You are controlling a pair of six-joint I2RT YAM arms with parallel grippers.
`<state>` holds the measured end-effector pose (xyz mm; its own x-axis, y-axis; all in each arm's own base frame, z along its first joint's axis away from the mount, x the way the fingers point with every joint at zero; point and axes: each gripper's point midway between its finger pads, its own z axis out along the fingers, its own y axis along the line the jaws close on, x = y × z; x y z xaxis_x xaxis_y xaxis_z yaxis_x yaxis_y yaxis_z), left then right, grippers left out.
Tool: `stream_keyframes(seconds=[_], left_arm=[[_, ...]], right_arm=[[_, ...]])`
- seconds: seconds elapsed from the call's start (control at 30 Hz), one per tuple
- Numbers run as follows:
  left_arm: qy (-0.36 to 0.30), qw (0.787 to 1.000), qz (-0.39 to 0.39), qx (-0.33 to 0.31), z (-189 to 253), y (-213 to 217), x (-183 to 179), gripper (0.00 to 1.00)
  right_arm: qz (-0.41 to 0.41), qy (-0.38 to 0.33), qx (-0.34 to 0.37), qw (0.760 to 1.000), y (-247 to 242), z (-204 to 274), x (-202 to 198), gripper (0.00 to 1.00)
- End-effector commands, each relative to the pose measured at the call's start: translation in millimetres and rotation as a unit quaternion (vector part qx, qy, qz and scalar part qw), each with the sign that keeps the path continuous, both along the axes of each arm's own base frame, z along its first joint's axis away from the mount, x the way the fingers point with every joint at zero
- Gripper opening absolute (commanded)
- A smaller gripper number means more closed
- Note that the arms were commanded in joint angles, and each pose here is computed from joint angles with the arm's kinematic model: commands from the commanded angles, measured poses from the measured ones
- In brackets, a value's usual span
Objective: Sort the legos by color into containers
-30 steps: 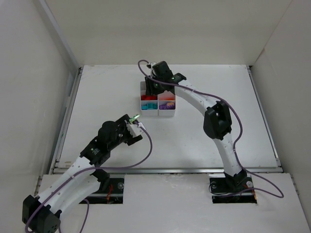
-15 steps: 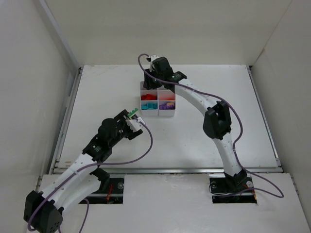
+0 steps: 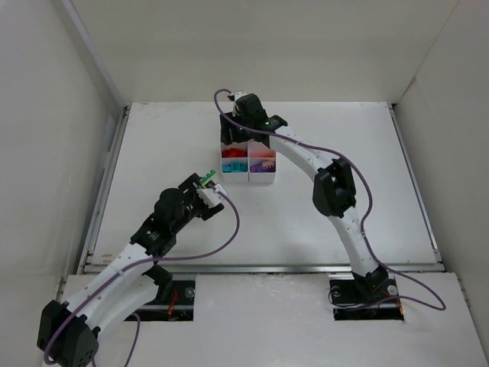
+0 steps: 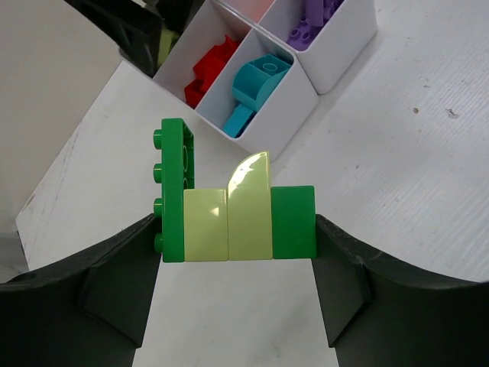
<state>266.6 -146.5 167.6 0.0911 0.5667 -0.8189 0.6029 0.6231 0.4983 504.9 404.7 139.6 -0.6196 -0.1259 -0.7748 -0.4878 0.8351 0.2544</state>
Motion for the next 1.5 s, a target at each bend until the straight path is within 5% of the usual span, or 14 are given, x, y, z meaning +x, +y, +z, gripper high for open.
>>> stream_keyframes(seconds=[0.0,0.13,0.47,0.63,0.8,1.0,1.17,1.23,1.4,1.47], left_arm=[[-0.024,0.999,0.009,-0.026,15,0,4,0.0],[-0.036,0.999,-0.01,-0.027,20,-6,3,0.0],[-0.09,0.995,-0.041,-0.009,37,-14,8,0.0],[-0.141,0.987,-0.071,-0.003,54,-23,10,0.0],[-0.19,0.975,-0.115,0.027,65,-32,6,0.0],[-0.23,0.961,-0.139,0.072,70,-35,5,0.0],[-0.238,0.958,-0.139,0.075,75,-35,6,0.0],[-0.238,0.958,-0.139,0.075,75,-35,6,0.0],[-0.238,0.958,-0.139,0.075,77,-35,6,0.0],[-0.238,0.958,-0.139,0.075,77,-35,6,0.0]], right_arm=[[0.008,-0.041,0.039,0.998,8,47,5,0.73],[0.036,-0.059,0.056,0.996,11,78,-4,0.85],[0.215,-0.115,0.075,0.967,-3,158,-86,0.89],[0.404,-0.066,0.136,0.902,5,153,-168,0.89],[0.475,-0.005,0.183,0.861,8,138,-199,0.89],[0.421,-0.02,0.14,0.896,6,129,-176,0.93],[0.422,-0.015,0.144,0.895,5,129,-179,0.93],[0.433,-0.018,0.153,0.888,5,134,-184,0.88],[0.446,-0.01,0.16,0.881,8,132,-193,0.52],[0.451,-0.013,0.164,0.877,9,134,-194,0.45]])
